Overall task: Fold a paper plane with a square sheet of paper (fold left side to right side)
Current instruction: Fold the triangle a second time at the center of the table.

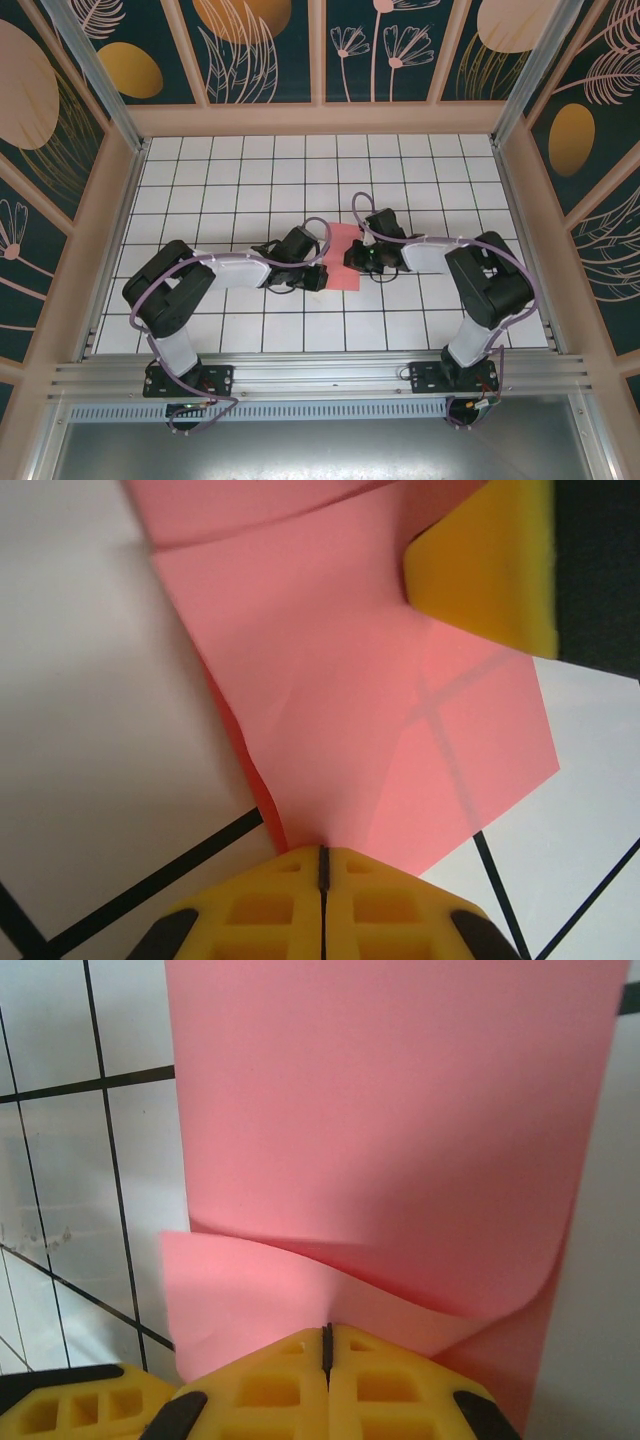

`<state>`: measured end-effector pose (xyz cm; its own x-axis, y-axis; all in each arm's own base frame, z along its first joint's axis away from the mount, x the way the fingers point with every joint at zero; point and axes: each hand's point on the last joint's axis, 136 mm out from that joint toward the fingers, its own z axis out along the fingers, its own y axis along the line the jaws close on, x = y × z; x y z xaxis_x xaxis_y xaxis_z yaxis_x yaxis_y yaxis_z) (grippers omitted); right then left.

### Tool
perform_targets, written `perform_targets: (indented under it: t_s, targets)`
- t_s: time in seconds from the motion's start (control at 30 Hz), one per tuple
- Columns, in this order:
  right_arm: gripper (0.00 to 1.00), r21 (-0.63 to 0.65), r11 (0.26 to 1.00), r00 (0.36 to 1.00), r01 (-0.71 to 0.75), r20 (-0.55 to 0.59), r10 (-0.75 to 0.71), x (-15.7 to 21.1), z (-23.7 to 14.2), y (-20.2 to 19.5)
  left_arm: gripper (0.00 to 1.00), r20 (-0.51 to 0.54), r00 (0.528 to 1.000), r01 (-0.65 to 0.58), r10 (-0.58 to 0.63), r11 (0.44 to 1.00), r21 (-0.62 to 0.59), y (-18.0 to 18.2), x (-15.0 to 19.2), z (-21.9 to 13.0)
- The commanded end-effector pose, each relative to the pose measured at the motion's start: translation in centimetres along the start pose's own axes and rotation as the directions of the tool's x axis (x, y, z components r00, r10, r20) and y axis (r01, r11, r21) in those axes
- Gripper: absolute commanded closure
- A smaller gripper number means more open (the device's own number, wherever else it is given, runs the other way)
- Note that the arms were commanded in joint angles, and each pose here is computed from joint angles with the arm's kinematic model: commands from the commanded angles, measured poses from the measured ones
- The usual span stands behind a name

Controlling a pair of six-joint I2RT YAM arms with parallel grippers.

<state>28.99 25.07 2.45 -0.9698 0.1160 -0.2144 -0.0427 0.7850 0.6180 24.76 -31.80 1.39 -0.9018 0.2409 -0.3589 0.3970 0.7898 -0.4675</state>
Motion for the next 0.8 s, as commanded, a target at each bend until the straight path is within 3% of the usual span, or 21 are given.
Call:
perform_targets:
  t_s: [0.0, 0.4, 0.77]
  targets:
    - [1.00, -0.011, 0.999, 0.997, 0.049, 0.052, -0.049, -0.3, -1.9, 1.3, 0.92, -0.057, 0.998, 0.000, -0.004, 0.998, -0.069, 2.1, 1.6, 1.0]
    - [1.00, -0.044, 0.995, 0.995, 0.090, -0.031, -0.091, 2.6, 0.5, 3.2, 0.95, -0.064, 0.998, 0.002, -0.009, 0.994, -0.106, 2.8, 1.9, 0.8]
    - [1.00, 0.049, 0.995, 0.995, 0.084, -0.062, -0.081, 2.8, 1.5, 0.9, 1.00, -0.074, 0.997, 0.011, -0.022, 0.990, -0.141, 3.6, 2.4, 0.9]
